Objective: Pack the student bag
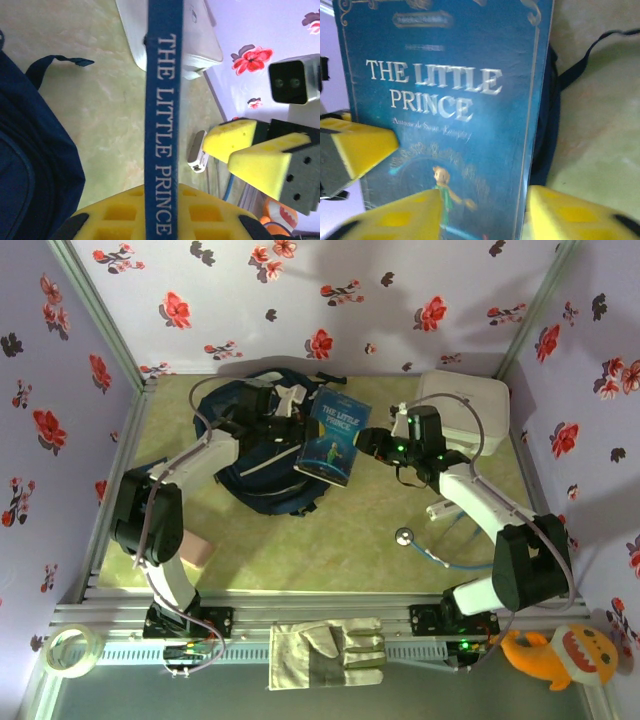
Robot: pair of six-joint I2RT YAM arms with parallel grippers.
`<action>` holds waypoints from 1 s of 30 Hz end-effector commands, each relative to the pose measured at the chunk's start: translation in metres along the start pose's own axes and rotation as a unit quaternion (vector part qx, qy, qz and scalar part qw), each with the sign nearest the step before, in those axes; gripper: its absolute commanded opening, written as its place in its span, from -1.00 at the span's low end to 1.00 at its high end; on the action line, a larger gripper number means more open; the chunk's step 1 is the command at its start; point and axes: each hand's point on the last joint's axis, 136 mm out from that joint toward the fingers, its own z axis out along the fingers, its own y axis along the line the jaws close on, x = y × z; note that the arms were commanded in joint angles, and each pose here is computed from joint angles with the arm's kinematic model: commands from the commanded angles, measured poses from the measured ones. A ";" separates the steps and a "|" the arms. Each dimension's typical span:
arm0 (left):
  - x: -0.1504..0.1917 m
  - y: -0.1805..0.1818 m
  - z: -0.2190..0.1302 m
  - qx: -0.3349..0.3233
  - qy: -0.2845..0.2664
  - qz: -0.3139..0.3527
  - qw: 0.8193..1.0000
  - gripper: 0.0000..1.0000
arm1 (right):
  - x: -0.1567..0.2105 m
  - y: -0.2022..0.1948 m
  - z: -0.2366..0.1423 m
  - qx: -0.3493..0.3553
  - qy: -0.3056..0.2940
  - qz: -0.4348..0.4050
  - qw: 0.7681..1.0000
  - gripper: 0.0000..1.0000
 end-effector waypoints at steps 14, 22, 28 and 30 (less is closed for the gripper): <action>-0.109 0.020 -0.113 -0.058 -0.306 -0.119 0.943 -1.00 | -0.013 0.051 0.021 -0.125 -0.082 0.185 0.971 0.75; -0.139 0.005 -0.137 -0.002 -0.398 -0.177 0.900 -1.00 | -0.019 0.103 0.046 -0.212 -0.084 0.258 0.939 0.79; -0.138 0.000 -0.142 0.031 -0.414 -0.201 0.887 -1.00 | -0.033 0.134 0.058 -0.270 -0.093 0.259 0.922 0.79; -0.137 0.000 -0.141 0.037 -0.414 -0.209 0.885 -1.00 | -0.037 0.140 0.061 -0.283 -0.096 0.263 0.917 0.79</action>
